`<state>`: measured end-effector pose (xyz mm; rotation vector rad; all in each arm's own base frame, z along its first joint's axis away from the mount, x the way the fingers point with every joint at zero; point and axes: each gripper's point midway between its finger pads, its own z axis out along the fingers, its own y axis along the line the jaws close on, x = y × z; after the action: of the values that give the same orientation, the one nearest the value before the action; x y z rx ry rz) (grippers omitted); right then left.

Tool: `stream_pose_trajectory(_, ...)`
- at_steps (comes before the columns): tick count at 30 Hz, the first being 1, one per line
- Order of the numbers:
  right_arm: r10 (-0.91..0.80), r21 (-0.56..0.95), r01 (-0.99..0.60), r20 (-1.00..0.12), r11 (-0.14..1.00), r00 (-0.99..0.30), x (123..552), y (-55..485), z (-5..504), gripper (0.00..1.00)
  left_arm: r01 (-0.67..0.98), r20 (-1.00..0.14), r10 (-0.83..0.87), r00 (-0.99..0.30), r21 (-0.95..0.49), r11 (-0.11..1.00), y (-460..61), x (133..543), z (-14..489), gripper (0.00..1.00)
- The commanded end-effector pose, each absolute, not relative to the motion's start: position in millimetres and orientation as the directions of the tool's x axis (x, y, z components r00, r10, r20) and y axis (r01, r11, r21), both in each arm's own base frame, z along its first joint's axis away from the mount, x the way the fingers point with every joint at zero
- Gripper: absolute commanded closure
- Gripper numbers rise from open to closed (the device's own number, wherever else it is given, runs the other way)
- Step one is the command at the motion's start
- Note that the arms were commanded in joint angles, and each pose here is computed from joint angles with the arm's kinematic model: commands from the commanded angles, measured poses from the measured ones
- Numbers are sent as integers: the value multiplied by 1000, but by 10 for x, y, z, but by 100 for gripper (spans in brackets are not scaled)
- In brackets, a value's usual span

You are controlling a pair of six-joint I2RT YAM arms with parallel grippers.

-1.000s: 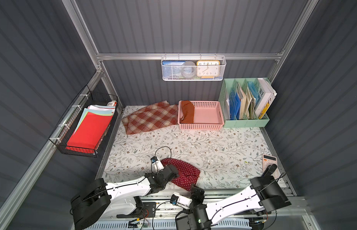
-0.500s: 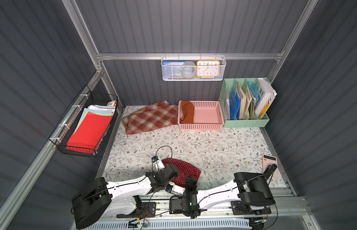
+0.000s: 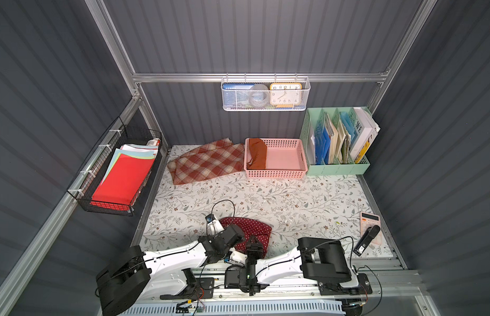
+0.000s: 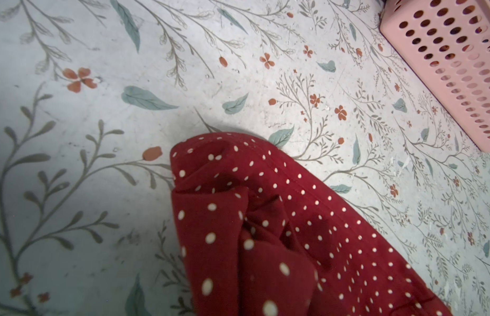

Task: Roll up the skirts
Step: Roll the skirt at the center of the board.

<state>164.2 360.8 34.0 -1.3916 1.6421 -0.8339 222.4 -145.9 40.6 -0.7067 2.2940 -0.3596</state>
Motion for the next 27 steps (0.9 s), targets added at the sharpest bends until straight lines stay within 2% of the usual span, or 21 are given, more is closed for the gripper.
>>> stream_pose_trajectory(1, -989, -832, -536, -120, 146, -82, 1702, 3613, 6, 59, -340, -494, -548, -675, -451, 825, -1640, 2138, 400, 100)
stream_pose_trajectory(2, -990, -820, -555, -113, 143, -89, 1691, 3602, -32, 70, -337, -495, -549, -674, -455, 824, -1639, 2139, 417, 100)
stream_pose_trajectory(3, -990, -805, -576, -105, 143, -99, 1682, 3584, -69, 75, -335, -495, -551, -672, -461, 822, -1634, 2141, 439, 100)
stream_pose_trajectory(8, -989, -701, -699, -65, 141, -135, 1537, 3489, -198, 88, -332, -492, -555, -671, -470, 818, -1607, 2123, 473, 100)
stream_pose_trajectory(9, -988, -667, -731, -55, 142, -143, 1497, 3466, -234, 89, -336, -488, -560, -669, -474, 814, -1594, 2117, 473, 94)
stream_pose_trajectory(13, -979, -500, -846, -24, 188, -203, 1349, 3374, -342, 97, -361, -508, -577, -639, -465, 809, -1444, 2111, 560, 21)
stream_pose_trajectory(15, -972, -400, -890, -15, 220, -234, 1258, 3340, -359, 100, -383, -541, -583, -607, -443, 810, -1286, 2125, 668, 0)
stream_pose_trajectory(21, -935, 21, -935, -20, 353, -354, 955, 3367, -287, 100, -435, -632, -620, -464, -447, 782, -816, 2153, 1068, 0)
stream_pose_trajectory(24, -918, 254, -887, 5, 386, -398, 788, 3429, -225, 100, -448, -663, -627, -410, -453, 771, -658, 2126, 1222, 0)
stream_pose_trajectory(27, -903, 421, -815, 21, 398, -430, 736, 3529, -114, 100, -455, -685, -625, -374, -451, 768, -547, 2101, 1345, 0)
